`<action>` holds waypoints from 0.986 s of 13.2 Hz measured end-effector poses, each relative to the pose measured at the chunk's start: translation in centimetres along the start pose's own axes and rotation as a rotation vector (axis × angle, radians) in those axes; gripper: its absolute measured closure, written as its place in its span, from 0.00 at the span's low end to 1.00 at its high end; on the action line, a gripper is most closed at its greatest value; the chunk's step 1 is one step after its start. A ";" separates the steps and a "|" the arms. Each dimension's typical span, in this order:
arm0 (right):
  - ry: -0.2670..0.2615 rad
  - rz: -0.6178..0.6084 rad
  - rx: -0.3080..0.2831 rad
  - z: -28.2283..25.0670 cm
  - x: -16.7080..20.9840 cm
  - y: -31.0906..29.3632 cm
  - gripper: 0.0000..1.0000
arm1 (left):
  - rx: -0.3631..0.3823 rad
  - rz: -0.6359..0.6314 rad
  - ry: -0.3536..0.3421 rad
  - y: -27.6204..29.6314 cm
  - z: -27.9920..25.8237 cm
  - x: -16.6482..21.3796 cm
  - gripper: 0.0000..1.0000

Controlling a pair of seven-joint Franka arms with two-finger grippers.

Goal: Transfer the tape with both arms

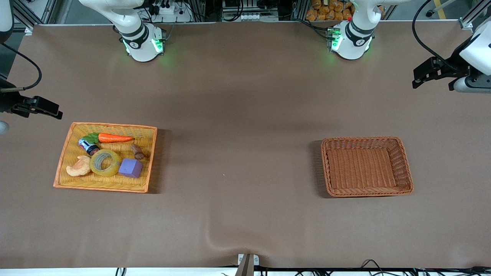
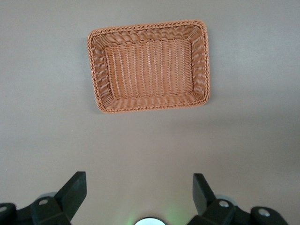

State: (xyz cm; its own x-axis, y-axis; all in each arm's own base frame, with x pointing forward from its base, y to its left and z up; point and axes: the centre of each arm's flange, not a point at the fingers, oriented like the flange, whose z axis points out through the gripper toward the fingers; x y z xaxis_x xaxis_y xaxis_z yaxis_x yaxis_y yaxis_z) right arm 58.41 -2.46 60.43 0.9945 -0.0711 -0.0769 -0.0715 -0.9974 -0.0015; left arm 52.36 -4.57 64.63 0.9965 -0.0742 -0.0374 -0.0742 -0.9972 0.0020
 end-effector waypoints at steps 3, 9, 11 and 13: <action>0.000 0.001 0.000 0.0 0.0 0.0 0.00 | 0.000 0.000 0.001 0.0 0.1 0.0 0.00; -0.001 -0.004 0.009 0.0 0.0 -0.4 0.00 | 0.000 0.006 0.011 0.3 0.1 0.2 0.00; -0.001 -0.005 0.009 0.0 0.0 -0.4 0.00 | 0.001 0.008 0.009 0.4 0.3 0.2 0.00; -0.001 -0.005 0.009 0.0 0.0 -0.4 0.00 | 0.001 0.008 0.007 0.4 0.4 0.2 0.00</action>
State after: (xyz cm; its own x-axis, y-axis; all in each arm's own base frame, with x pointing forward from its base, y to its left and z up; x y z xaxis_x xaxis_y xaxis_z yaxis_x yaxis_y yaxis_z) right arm 58.42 -2.03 60.42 0.9948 -0.0665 -0.0776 -0.0676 -0.9977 -0.0111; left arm 52.53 -5.03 64.20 0.9961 -0.0824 -0.0303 -0.0824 -0.9966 0.0016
